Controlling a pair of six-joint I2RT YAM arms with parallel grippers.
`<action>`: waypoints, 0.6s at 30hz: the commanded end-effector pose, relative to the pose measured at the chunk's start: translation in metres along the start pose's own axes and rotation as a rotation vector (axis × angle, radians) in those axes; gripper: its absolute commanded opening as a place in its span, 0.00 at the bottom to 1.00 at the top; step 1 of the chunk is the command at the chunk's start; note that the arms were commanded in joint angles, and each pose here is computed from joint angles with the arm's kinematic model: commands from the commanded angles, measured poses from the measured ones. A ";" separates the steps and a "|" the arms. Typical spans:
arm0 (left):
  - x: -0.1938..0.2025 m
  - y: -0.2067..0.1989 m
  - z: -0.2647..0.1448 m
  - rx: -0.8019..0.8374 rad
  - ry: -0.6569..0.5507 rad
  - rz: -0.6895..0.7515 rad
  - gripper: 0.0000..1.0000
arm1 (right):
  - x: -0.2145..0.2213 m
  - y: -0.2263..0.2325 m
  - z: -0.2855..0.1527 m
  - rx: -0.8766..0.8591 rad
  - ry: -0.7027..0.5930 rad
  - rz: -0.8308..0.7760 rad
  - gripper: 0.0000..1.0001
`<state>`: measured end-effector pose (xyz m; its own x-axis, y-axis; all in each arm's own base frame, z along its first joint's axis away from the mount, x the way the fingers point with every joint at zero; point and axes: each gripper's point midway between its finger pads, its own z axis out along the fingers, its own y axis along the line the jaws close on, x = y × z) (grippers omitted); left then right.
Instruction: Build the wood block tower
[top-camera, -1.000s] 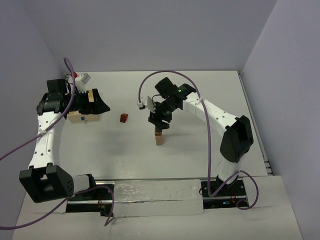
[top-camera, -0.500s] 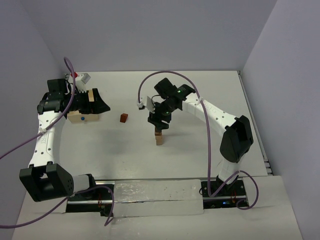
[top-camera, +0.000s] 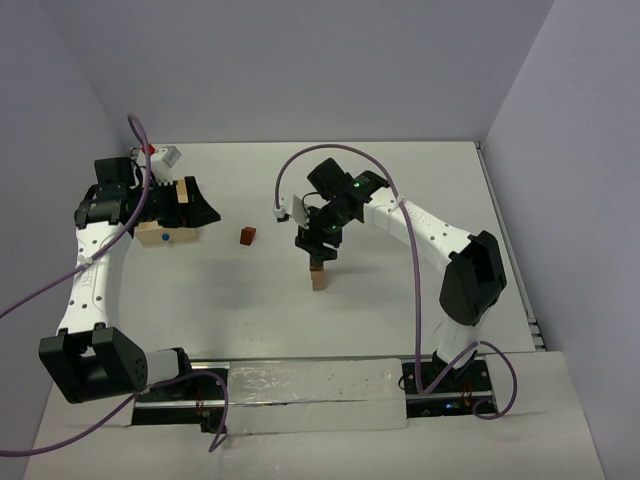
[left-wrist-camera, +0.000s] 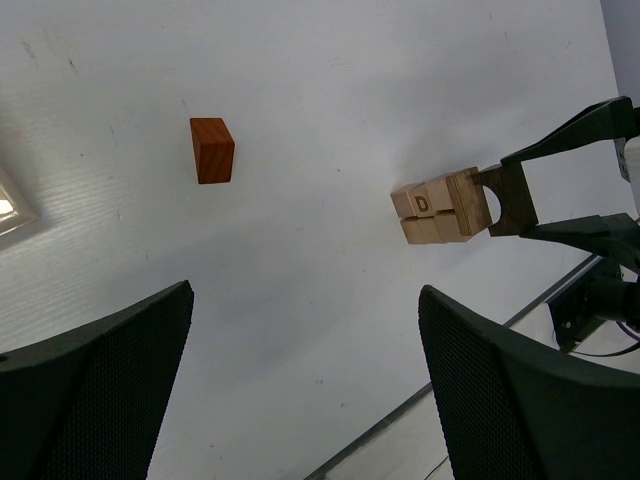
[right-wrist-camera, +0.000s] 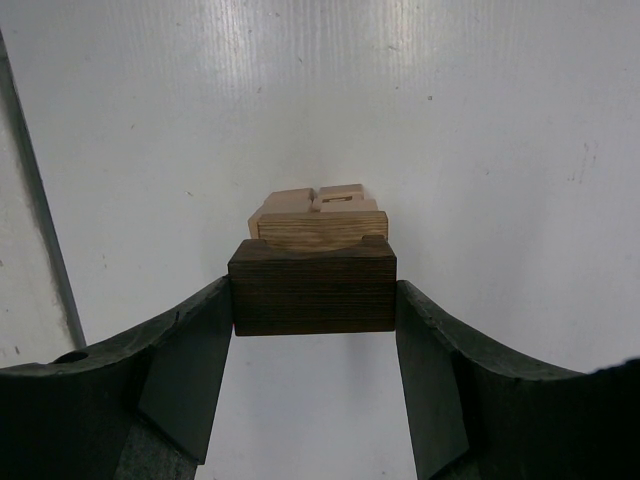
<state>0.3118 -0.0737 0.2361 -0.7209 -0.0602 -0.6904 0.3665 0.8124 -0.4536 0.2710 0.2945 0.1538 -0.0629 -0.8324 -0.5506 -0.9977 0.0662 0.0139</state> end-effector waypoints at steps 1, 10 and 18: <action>-0.013 -0.003 -0.006 0.000 -0.049 0.026 0.99 | -0.008 -0.001 0.003 0.012 -0.030 -0.029 0.17; -0.013 -0.001 -0.005 -0.007 -0.046 0.024 0.99 | -0.006 -0.003 0.007 0.014 -0.022 -0.028 0.19; -0.014 0.000 -0.004 -0.009 -0.045 0.022 0.99 | -0.005 -0.003 0.007 0.015 -0.019 -0.036 0.20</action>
<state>0.3118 -0.0737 0.2361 -0.7209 -0.0602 -0.6904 0.3664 0.8125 -0.4534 0.2722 0.2963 0.1508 -0.0564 -0.8311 -0.5532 -0.9979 0.0642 0.0052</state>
